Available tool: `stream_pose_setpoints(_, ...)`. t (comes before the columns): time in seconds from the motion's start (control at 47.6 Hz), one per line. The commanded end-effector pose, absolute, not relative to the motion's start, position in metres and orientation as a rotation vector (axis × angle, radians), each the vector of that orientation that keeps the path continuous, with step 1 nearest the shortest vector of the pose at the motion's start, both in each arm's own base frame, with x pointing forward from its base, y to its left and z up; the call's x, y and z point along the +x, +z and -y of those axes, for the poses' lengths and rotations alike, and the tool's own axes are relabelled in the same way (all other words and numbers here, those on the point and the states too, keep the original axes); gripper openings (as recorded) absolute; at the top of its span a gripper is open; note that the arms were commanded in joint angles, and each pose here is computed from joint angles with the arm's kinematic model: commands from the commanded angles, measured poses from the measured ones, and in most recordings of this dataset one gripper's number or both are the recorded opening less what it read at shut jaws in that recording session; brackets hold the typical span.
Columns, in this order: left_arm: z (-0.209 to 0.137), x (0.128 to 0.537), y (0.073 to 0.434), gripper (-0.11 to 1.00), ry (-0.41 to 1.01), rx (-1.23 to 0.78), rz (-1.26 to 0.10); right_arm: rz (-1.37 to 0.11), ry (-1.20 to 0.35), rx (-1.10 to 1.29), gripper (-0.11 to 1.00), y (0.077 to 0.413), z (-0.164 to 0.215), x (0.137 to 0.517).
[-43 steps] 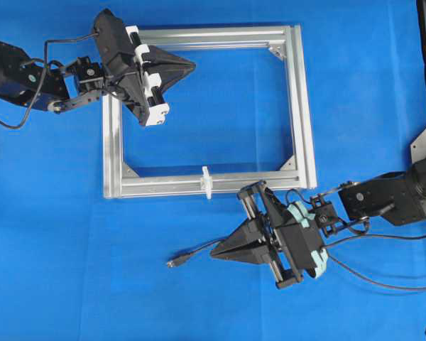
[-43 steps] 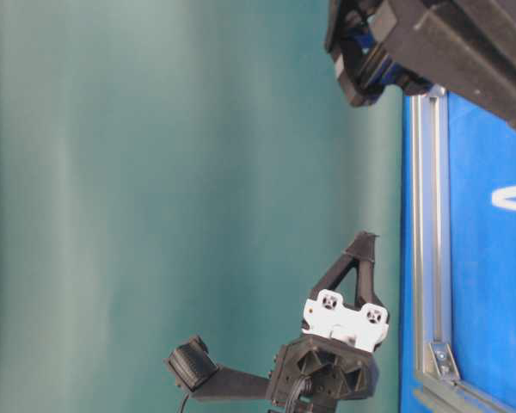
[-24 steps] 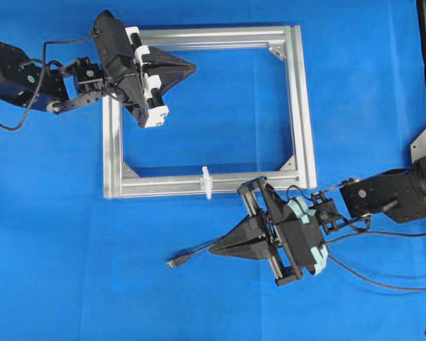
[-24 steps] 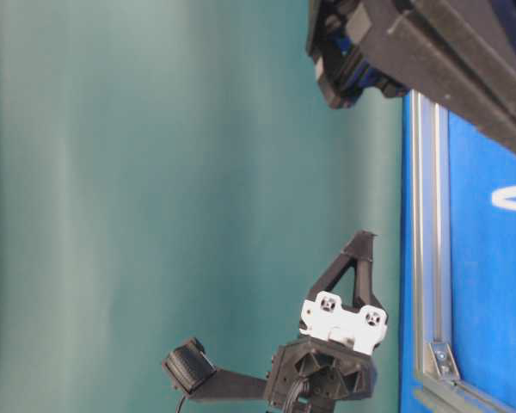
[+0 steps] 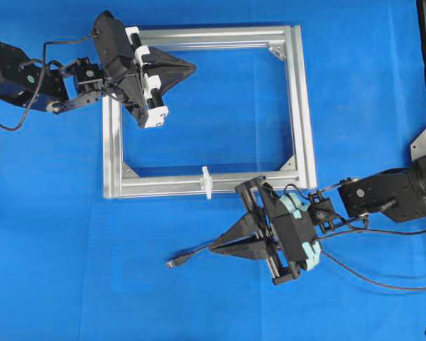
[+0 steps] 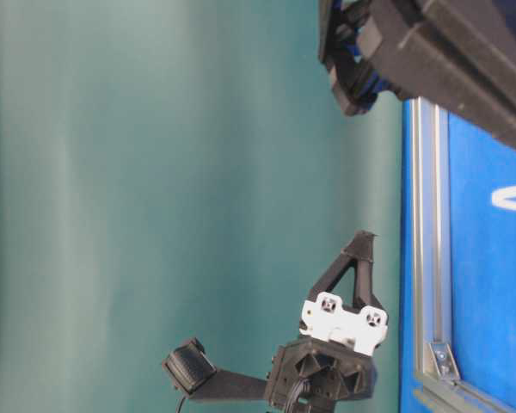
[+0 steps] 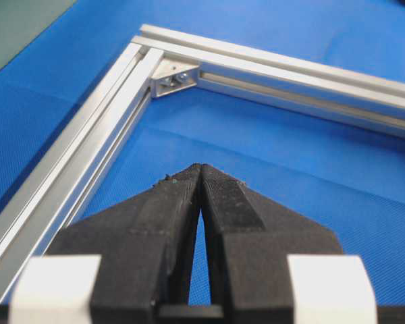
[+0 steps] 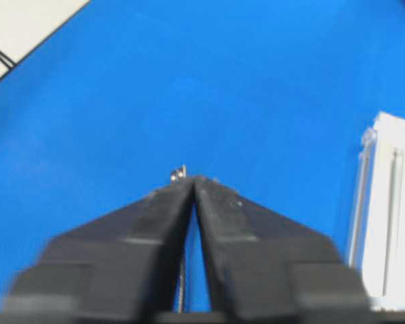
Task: Insert the wire through the string loop located in the center.
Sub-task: 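Open the right gripper and move it toward the black USB cable, then lower the right gripper and close it on the cable behind the USB plug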
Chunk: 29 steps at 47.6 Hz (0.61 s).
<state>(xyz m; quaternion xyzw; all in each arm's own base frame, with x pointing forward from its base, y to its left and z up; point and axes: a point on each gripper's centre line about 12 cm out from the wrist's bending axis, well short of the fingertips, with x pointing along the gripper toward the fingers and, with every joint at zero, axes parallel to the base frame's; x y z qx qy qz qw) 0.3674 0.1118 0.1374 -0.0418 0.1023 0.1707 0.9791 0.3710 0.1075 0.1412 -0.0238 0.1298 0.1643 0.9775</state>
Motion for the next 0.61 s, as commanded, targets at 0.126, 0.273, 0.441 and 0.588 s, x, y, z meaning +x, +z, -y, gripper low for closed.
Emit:
stream_pose_setpoints(0.126,-0.1114,0.3684,0.1518,0.00,0.341,-0.078,-0.163,-0.214,0.324,-0.042,0.54,0.1581,-0.1071,0.3778)
stream_pose_setpoints(0.273,-0.1108,0.3685,0.1524,0.00,0.339,-0.078,-0.162,-0.229,0.320,-0.045,0.87,0.1563,-0.1057,0.3777)
stream_pose_setpoints(0.441,-0.1107,0.3686,0.1524,0.00,0.338,-0.077,-0.162,-0.231,0.315,-0.040,0.82,0.1565,-0.1053,0.3782)
stream_pose_setpoints(0.588,-0.1106,0.3682,0.1514,0.00,0.338,-0.077,-0.165,-0.242,0.310,-0.037,0.82,0.1549,-0.1054,0.3806)
